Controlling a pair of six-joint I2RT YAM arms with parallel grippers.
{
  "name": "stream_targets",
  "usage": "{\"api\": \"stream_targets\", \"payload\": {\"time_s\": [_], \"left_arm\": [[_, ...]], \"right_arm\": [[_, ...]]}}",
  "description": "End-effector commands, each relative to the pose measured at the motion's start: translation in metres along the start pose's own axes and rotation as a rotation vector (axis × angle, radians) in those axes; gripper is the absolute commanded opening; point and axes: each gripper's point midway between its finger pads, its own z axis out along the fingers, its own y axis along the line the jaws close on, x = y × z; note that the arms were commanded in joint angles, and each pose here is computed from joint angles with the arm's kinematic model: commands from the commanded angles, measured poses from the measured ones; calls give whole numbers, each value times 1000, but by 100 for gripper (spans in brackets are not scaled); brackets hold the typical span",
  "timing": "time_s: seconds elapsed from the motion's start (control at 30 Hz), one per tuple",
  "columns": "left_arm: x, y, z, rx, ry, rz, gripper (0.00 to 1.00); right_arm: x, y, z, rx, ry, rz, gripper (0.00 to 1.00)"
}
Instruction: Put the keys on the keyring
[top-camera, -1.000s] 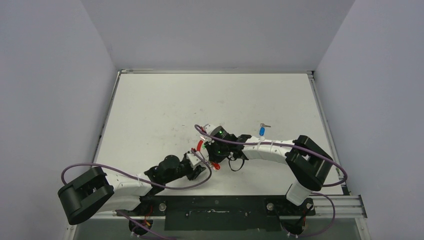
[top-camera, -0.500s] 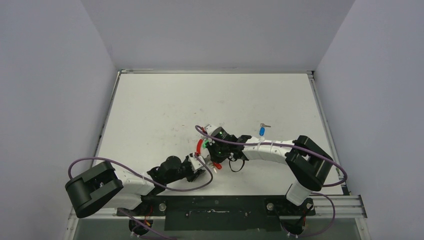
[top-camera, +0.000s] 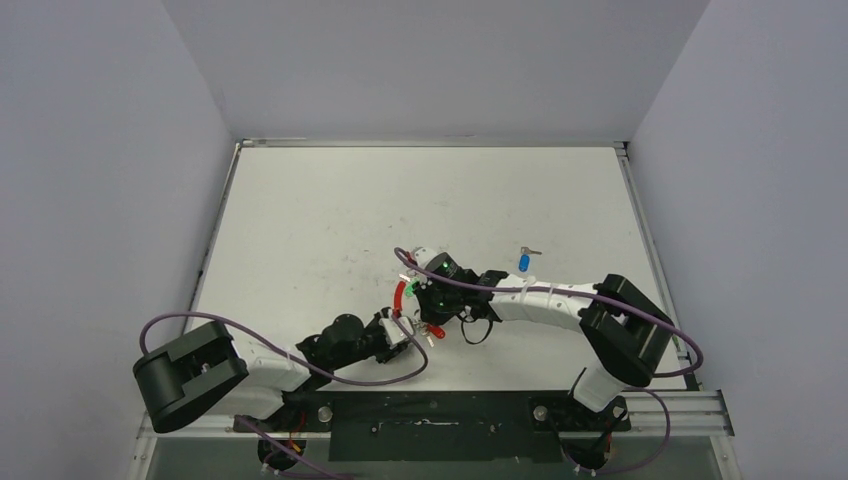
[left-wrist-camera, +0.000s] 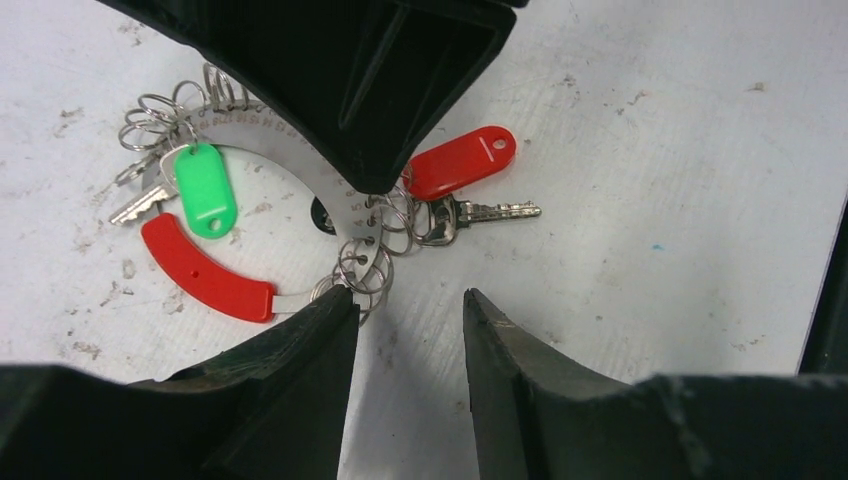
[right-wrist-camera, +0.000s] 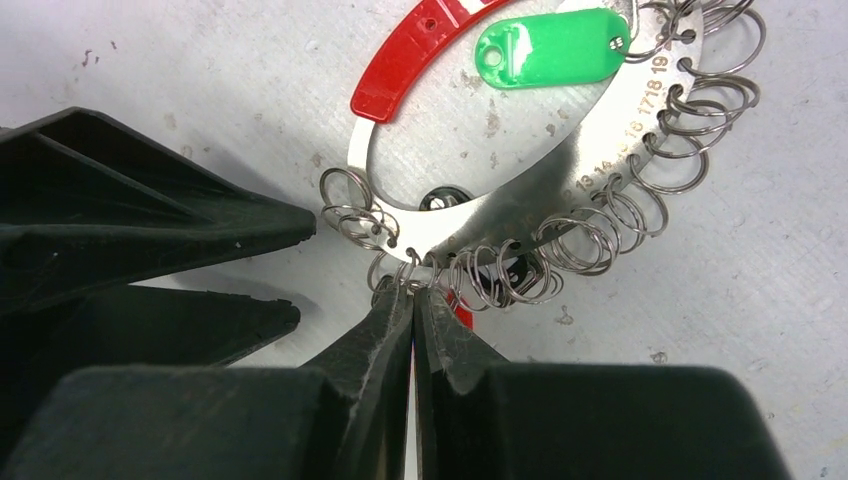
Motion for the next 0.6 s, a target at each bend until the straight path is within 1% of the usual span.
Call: {"api": "stream_targets", "payload": {"time_s": [0.0, 0.17, 0.3, 0.33, 0.4, 0.57], "left_arm": [[-25, 8, 0, -39, -85, 29, 41], [-24, 10, -3, -54, -83, 30, 41], [-25, 12, -3, -63, -84, 32, 41], [-25, 12, -3, -68, -84, 29, 41], [-24, 16, -4, -90, -76, 9, 41], [-23, 24, -7, -153, -49, -77, 43]], "right_arm": [[-24, 5, -14, -55, -98, 52, 5], [-32, -3, -21, -81, -135, 111, 5], [-32, -11, -24, -81, -141, 139, 8], [-32, -13, -24, -77, -141, 146, 10], [-32, -18, -24, -66, -145, 171, 20], [-36, -42, -25, -23, -168, 255, 40]]}}
